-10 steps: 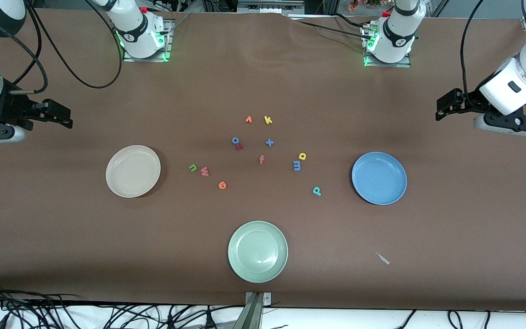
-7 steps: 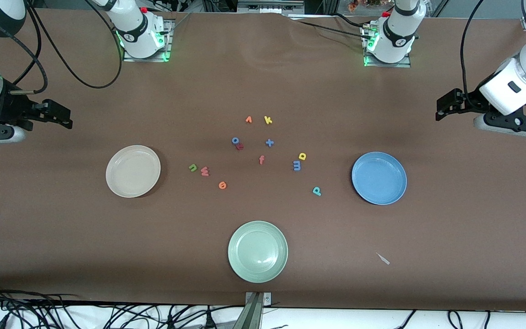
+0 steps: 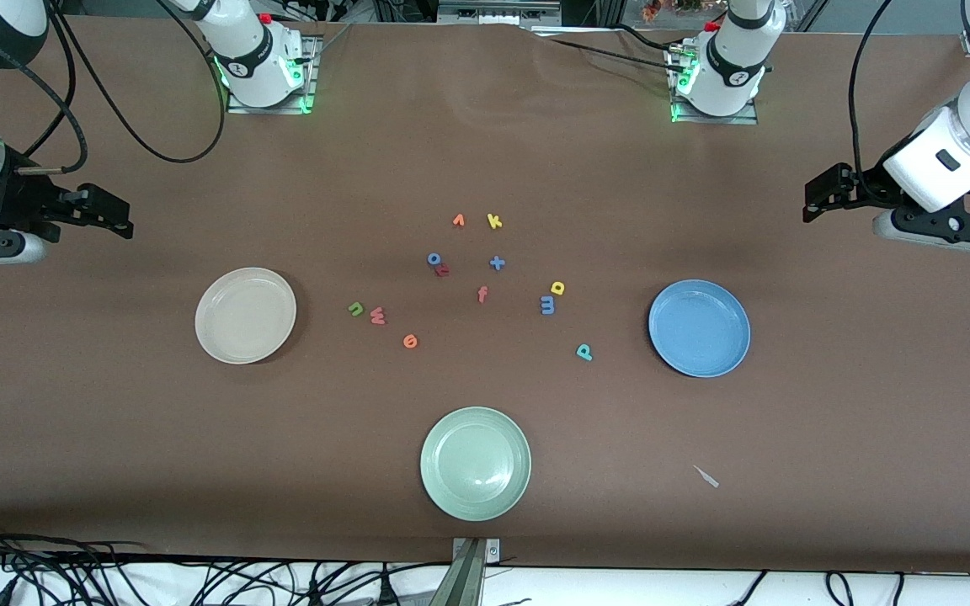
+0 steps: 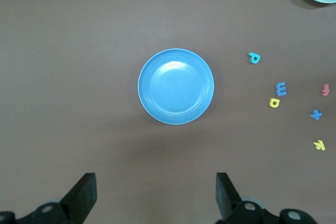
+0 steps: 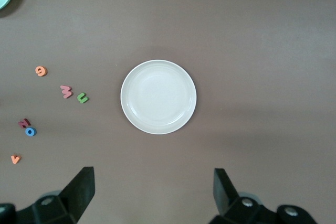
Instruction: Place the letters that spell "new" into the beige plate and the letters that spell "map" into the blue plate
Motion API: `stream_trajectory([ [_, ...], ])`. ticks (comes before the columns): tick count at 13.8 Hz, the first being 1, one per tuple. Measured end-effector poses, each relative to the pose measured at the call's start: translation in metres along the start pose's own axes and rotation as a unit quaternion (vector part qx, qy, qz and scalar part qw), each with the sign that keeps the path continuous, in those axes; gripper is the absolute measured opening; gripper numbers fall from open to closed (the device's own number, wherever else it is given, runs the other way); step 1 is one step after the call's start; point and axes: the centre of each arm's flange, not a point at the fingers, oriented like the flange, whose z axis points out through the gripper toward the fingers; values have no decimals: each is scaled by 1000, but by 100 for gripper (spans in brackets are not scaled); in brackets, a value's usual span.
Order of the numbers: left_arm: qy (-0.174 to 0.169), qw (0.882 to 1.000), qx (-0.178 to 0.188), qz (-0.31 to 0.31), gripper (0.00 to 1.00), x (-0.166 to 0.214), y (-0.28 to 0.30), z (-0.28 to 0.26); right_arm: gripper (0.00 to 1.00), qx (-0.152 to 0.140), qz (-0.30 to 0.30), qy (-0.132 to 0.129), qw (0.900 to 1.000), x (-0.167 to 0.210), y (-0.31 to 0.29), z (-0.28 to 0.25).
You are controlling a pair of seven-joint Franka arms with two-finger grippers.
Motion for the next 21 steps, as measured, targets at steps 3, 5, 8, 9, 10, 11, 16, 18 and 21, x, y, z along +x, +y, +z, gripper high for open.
stream_trajectory([
  [3, 0, 1000, 0, 0, 100, 0, 0, 0, 100, 0, 0, 0, 1000, 0, 0, 0],
  [5, 0, 1000, 0, 0, 100, 0, 0, 0, 100, 0, 0, 3, 1000, 1, 0, 0],
  [8, -3, 1000, 0, 0, 100, 0, 0, 1, 100, 0, 0, 3, 1000, 1, 0, -1],
  [9, -5, 1000, 0, 0, 100, -1, 0, 1, 100, 0, 0, 3, 1000, 1, 0, -1],
  [10, -7, 1000, 0, 0, 100, -1, 0, 1, 100, 0, 0, 3, 1000, 1, 0, -1],
  [11, -8, 1000, 0, 0, 100, -2, 0, 2, 100, 0, 0, 3, 1000, 1, 0, -1],
  [16, -13, 1000, 1, -2, 100, 0, -3, 6, 100, 0, 0, 3, 1000, 1, 0, -1],
  [18, -14, 1000, 0, -3, 100, 1, -4, 8, 100, 0, 0, 3, 1000, 1, 0, -1],
  [21, -15, 1000, 0, -7, 100, 1, -9, 9, 100, 0, 0, 3, 1000, 1, 0, -1],
])
